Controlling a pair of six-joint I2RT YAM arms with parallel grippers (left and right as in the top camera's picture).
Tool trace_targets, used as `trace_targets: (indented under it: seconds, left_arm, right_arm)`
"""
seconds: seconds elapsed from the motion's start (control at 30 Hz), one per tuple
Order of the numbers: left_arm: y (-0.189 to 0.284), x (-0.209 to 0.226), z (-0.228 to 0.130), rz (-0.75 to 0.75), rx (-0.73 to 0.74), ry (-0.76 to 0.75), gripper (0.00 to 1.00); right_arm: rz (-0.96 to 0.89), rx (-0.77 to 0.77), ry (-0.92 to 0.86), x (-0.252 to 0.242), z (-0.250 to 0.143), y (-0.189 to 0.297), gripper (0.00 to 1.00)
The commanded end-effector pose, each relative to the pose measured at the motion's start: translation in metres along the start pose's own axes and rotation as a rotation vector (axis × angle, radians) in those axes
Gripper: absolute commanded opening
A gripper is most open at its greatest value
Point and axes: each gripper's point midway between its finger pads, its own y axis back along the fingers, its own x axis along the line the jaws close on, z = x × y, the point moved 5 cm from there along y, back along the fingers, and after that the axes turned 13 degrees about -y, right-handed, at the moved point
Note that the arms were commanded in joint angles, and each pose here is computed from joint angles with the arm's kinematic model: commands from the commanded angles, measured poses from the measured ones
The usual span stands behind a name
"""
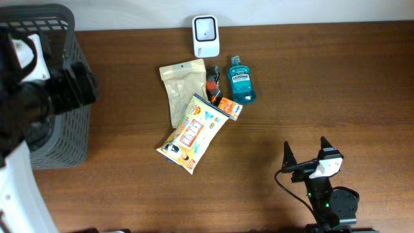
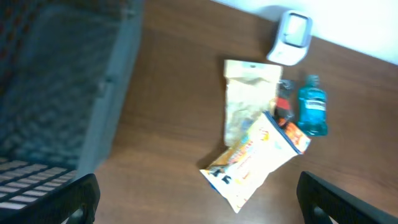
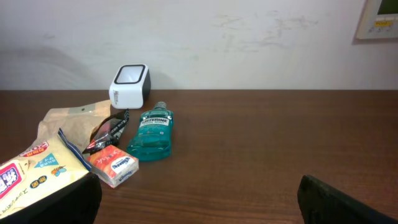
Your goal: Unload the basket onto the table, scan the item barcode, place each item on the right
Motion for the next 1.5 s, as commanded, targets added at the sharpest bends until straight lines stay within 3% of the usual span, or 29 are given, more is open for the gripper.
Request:
trace_targets:
  seconds: [0.0, 0.17, 0.3, 0.47, 0.53, 0.63, 0.7, 0.8, 0.87, 1.0, 1.1, 1.17, 1.2, 1.37, 1.47]
  left_arm:
    - [-0.008, -0.031, -0.028, -0.117, 0.088, -0.080, 0.99]
    - [-0.059, -0.069, -0.074, -0.211, 0.281, -0.206, 0.99]
    - [-0.113, -0.073, -0.072, -0.213, 0.240, -0.214, 0.99]
    - [-0.131, -0.073, -0.075, -0.213, 0.238, -0.215, 0.99]
    - [-0.131, -0.073, -0.075, -0.213, 0.238, -0.215, 0.99]
    - [-0.131, -0.073, -0.075, -0.213, 0.236, -0.215, 0.99]
    - [-0.133, -0.069, -0.070, -0.175, 0.212, -0.221, 0.99]
    - [-0.143, -0.065, -0.059, -0.134, 0.173, -0.226, 0.99]
    - [-0.160, -0.067, -0.055, -0.133, 0.181, -0.226, 0.99]
    - [-0.186, -0.067, -0.060, -0.129, 0.258, -0.223, 0.99]
    - [-0.193, -0.067, -0.062, -0.128, 0.280, -0.222, 0.99]
    - [-0.195, -0.067, -0.063, -0.127, 0.283, -0.222, 0.99]
    - [-0.195, -0.067, -0.063, -0.127, 0.283, -0.222, 0.99]
    - [-0.195, -0.067, -0.063, -0.127, 0.283, -0.222, 0.99]
    - [-0.195, -0.067, -0.063, -0.127, 0.283, -0.222, 0.99]
  right_arm:
    - [-0.009, 0.001, -0.005, -0.002, -0.002, 0.000, 0.98]
    - [-0.009, 0.001, -0.005, -0.002, -0.002, 0.000, 0.98]
    - [-0.034, -0.017, -0.004, -0.005, 0.000, 0.000, 0.98]
    - [0.415, 0.007, -0.198, 0.051, 0.013, 0.011, 0.98]
    - [0.478, -0.074, -0.218, 0.059, 0.032, 0.017, 0.98]
    - [0.560, -0.394, -0.141, 0.076, 0.100, 0.045, 0.98]
    - [0.506, -0.411, -0.096, 0.081, 0.130, 0.052, 0.98]
    - [0.380, -0.195, 0.009, 0.093, 0.180, 0.044, 0.98]
    - [0.304, 0.108, -0.012, 0.101, 0.209, 0.020, 0.98]
    - [0.450, 0.517, -0.138, 0.132, 0.236, -0.023, 0.98]
    - [0.450, 0.603, -0.180, 0.127, 0.226, -0.068, 0.98]
    - [0.289, 0.693, -0.192, 0.104, 0.193, -0.116, 0.98]
    - [0.084, 0.766, -0.207, 0.084, 0.163, -0.145, 0.98]
    - [-0.108, 1.050, -0.117, 0.085, 0.111, -0.202, 0.98]
    - [-0.120, 1.004, -0.038, 0.102, 0.104, -0.242, 0.98]
